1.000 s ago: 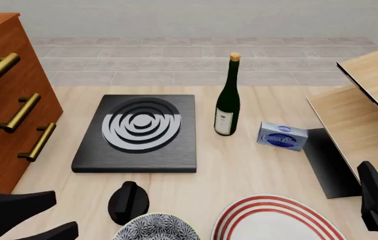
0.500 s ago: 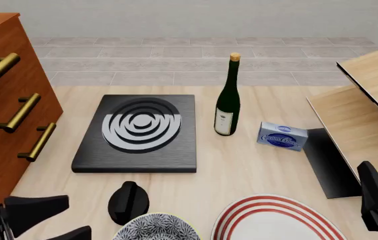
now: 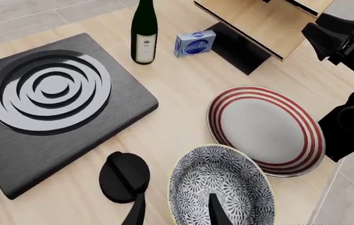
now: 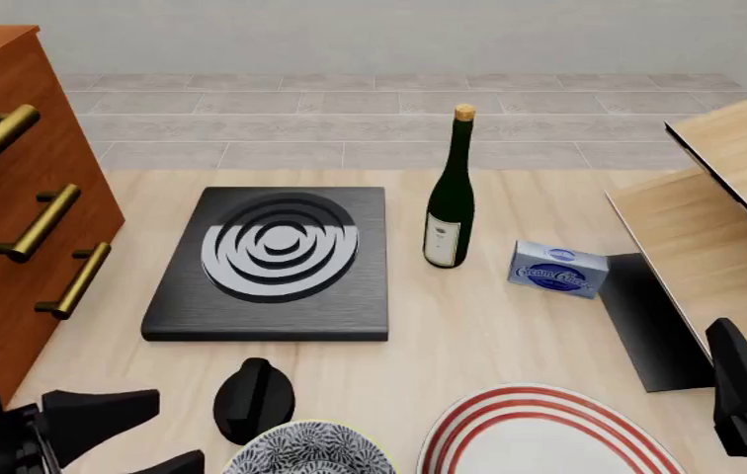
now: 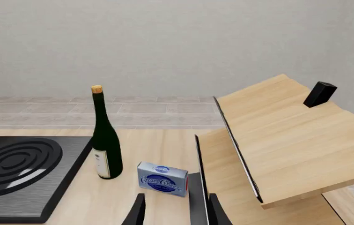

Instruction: Put the bowl on the stove.

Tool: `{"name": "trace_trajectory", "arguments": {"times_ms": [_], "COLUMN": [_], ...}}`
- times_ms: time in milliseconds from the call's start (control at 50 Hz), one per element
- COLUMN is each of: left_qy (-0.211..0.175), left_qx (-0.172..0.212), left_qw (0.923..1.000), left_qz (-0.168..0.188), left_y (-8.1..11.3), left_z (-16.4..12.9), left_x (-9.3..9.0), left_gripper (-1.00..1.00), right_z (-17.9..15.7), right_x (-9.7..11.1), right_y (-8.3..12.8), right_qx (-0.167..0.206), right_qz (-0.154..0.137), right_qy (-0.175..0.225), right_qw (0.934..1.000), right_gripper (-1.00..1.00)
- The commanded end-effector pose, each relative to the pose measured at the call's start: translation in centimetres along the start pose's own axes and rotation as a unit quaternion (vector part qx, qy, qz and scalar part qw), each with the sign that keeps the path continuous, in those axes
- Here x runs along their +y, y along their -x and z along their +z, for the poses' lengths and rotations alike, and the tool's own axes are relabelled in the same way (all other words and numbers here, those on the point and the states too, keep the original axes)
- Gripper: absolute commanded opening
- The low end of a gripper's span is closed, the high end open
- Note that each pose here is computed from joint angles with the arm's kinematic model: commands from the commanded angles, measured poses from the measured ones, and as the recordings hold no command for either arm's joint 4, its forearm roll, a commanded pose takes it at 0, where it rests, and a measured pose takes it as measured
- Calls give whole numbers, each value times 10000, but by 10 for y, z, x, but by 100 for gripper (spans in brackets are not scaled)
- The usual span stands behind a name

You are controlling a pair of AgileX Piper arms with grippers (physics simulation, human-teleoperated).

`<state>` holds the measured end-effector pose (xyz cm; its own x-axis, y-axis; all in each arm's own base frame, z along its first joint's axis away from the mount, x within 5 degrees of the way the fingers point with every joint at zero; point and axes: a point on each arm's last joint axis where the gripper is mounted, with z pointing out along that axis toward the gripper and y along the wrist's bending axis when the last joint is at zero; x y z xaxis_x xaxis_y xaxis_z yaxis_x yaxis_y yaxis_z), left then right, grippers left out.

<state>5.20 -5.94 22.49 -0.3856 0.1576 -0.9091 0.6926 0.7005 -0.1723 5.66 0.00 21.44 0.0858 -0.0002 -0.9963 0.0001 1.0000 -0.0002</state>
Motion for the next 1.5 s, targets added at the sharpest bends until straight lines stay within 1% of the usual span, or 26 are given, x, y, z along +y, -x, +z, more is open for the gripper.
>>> {"name": "trace_trajectory", "arguments": {"times_ms": [20,560,820,880,1000,1220,1320,1500], "left_qy": [-4,-87,-65,-59,-71,-61,-10,44], "left_qx": [65,219,235,282,323,376,410,438], "left_qw": [10000,9997,9996,9994,9993,9991,9990,9989], "left_qz": [-2,89,151,165,176,198,195,178], "left_y": [-6,-16,-19,-25,-30,-34,-40,-43], "left_z": [5,15,22,26,31,39,41,43], "left_x": [1,1,2,3,3,4,6,7], "left_gripper": [100,100,100,100,100,100,100,100], "right_z": [0,0,0,0,0,0,0,0], "right_x": [0,0,0,0,0,0,0,0], "right_y": [0,0,0,0,0,0,0,0], "right_qx": [-1,0,0,-1,1,0,1,0], "right_qz": [0,0,-1,0,0,-1,1,0], "right_qy": [1,0,2,-1,-1,1,1,0], "right_qw": [10000,10000,10000,10000,10000,10000,10000,10000], "right_gripper": [100,100,100,100,100,100,100,100]}}
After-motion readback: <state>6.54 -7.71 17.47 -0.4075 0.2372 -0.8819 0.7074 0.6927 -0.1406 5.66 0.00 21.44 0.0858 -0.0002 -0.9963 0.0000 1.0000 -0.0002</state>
